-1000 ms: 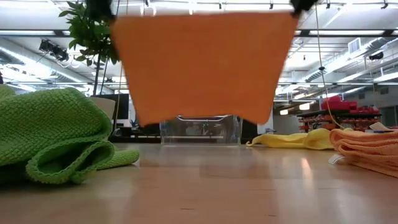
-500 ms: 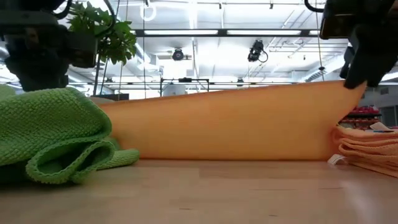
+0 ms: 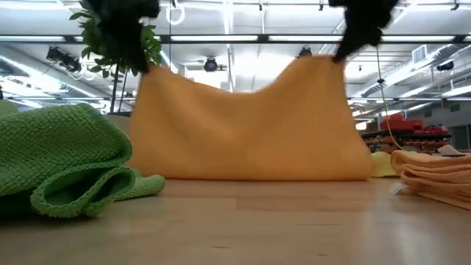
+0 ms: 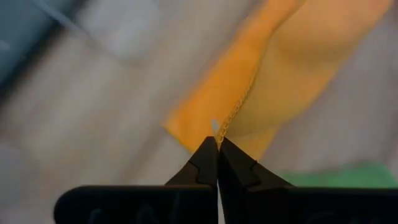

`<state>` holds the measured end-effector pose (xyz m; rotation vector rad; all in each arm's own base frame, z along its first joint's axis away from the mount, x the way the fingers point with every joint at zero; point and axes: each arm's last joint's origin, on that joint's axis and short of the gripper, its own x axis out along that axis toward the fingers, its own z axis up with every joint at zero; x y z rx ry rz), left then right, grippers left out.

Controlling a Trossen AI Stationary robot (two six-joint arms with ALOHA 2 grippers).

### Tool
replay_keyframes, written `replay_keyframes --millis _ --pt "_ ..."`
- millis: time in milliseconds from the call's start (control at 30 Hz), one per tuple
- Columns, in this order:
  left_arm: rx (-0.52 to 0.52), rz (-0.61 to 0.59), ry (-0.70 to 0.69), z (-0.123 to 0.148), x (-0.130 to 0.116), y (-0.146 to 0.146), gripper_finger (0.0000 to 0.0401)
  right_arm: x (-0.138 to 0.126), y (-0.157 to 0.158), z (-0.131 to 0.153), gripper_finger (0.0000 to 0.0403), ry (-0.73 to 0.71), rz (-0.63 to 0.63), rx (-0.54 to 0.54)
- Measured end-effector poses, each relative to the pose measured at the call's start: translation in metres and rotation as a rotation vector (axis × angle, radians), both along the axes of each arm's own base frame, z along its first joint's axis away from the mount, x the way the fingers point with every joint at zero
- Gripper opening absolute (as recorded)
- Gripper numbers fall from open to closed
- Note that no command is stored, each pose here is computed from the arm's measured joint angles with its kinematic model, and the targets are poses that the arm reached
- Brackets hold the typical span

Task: Fold microfiber towels
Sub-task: Fold the orange towel on the table

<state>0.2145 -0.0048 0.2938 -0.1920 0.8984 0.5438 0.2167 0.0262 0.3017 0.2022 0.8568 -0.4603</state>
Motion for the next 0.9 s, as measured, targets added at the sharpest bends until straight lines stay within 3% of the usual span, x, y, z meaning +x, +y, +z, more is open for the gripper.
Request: replay_keyframes --millis 267,367,433,567,733,900 --pt "0.200 -0.013 -0.171 0.100 -0.005 0.048 0.0004 -0.006 -0.044 0.097 0.0000 -0.120 0.043 -0.236" --pt "0.184 -0.041 -0.217 0.121 -0.013 0.049 0.0005 -0.013 -0.044 0.112 0.0000 -0.125 0.070 -0.242" --pt "0.130 -0.071 -0.201 0.122 -0.016 0.046 0.0005 -0.015 -0.040 0.109 0.0000 -0.110 0.104 -0.201" --pt "-0.009 -0.113 -0.094 0.087 -0.011 0.027 0.0004 -0.009 -0.020 0.077 0.0000 -0.042 0.158 -0.092" --pt "-0.133 -0.139 0.078 -0.002 -0.006 -0.014 0.0006 0.000 0.022 -0.006 0.0000 -0.005 0.178 0.042" --pt "-0.244 -0.090 0.108 -0.083 -0.022 -0.049 0.0005 -0.012 0.057 -0.083 0.0000 -0.083 0.110 0.240"
